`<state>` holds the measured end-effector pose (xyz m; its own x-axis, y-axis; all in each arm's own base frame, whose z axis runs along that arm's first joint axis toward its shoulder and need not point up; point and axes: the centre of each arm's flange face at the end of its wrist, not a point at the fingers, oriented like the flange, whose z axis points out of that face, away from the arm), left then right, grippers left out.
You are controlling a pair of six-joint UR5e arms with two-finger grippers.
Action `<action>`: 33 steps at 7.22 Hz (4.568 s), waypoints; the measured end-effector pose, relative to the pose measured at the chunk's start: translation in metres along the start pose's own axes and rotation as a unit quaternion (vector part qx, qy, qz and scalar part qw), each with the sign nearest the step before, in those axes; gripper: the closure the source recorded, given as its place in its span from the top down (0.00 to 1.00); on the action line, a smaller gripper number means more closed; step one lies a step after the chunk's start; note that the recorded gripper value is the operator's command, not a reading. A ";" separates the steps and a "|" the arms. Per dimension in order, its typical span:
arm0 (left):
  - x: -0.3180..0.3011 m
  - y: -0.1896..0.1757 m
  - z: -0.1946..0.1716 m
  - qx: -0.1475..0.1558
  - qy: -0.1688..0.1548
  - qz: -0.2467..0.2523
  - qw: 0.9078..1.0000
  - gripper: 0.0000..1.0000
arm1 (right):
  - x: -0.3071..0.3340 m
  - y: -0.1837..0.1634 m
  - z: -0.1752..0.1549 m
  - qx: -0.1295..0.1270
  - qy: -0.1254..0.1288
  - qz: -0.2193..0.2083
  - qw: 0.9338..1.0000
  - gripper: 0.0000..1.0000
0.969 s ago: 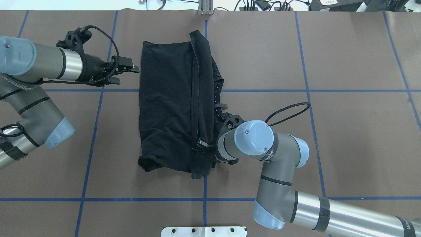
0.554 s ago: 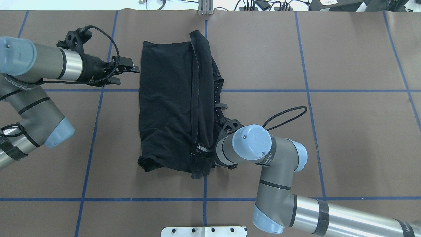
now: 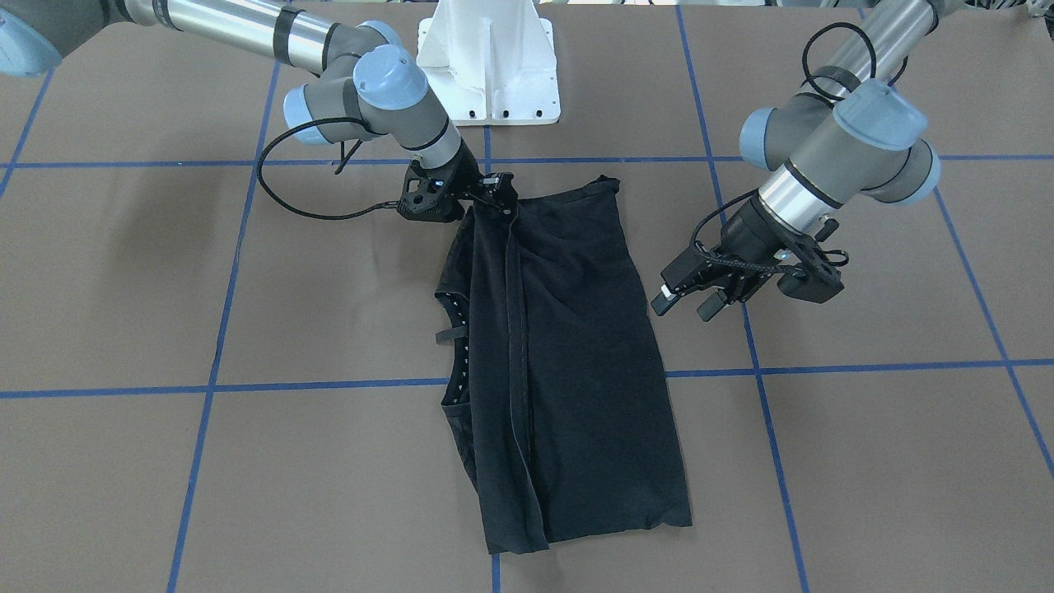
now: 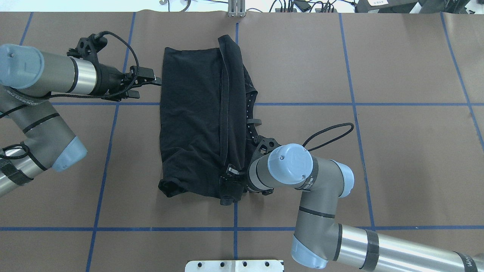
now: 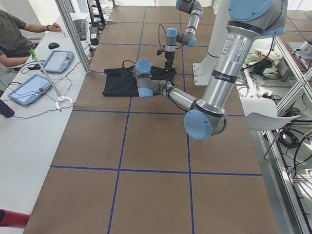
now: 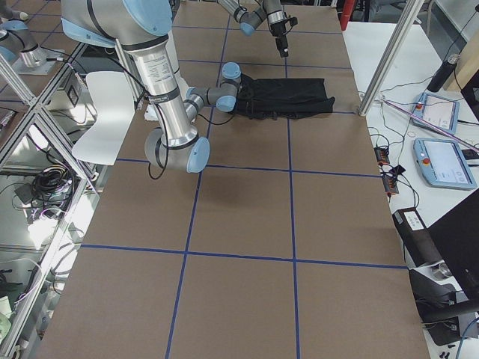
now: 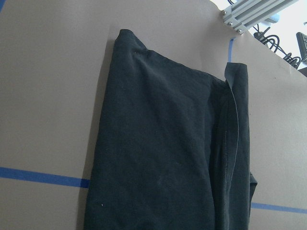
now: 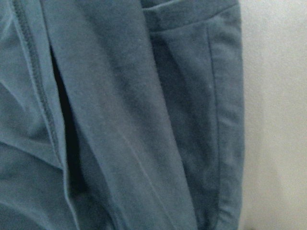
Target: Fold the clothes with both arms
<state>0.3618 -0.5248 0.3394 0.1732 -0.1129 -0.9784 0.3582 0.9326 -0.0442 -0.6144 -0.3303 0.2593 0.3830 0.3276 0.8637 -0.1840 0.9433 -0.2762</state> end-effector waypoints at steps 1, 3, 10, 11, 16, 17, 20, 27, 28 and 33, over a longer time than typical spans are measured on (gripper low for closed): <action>0.000 0.001 0.001 -0.001 0.000 0.000 1.000 0.99 | -0.001 0.002 -0.001 -0.002 -0.003 0.003 1.000 0.00; -0.001 0.001 0.002 -0.001 -0.001 0.000 1.000 0.99 | -0.005 0.003 -0.005 -0.002 -0.008 0.004 1.000 0.00; -0.022 0.084 -0.017 -0.052 0.000 -0.028 0.998 0.98 | -0.013 0.004 -0.038 -0.015 -0.034 -0.001 0.999 0.00; -0.026 0.119 -0.025 -0.070 0.000 -0.042 0.997 0.98 | -0.012 0.005 -0.043 -0.016 -0.037 -0.001 0.999 0.00; -0.025 0.216 0.024 -0.086 -0.018 -0.090 0.992 0.00 | -0.005 0.000 -0.045 -0.015 -0.035 -0.001 0.999 0.00; -0.026 0.219 0.025 -0.086 -0.019 -0.094 0.992 0.00 | -0.003 -0.001 -0.045 -0.015 -0.034 0.000 0.999 0.00; -0.023 0.227 0.017 -0.097 -0.016 -0.092 0.991 0.00 | 0.011 -0.005 -0.043 -0.016 -0.024 0.002 1.000 0.00; -0.020 0.259 0.005 -0.132 -0.063 -0.087 0.985 0.00 | 0.047 -0.010 -0.059 -0.028 -0.012 0.006 1.000 0.00; -0.016 0.260 0.005 -0.134 -0.059 -0.087 0.985 0.00 | 0.043 -0.009 -0.064 -0.030 -0.017 0.005 0.999 0.00; 0.026 0.291 -0.014 -0.168 -0.017 -0.079 0.982 0.00 | 0.051 0.021 -0.099 -0.052 -0.036 -0.006 0.998 0.00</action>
<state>0.4578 -0.2521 0.2987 0.1728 -0.2722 -0.9466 0.0617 0.9622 -0.2654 -0.5087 -0.2886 0.2562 0.3173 0.3149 0.8945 -0.0838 0.9489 -0.3043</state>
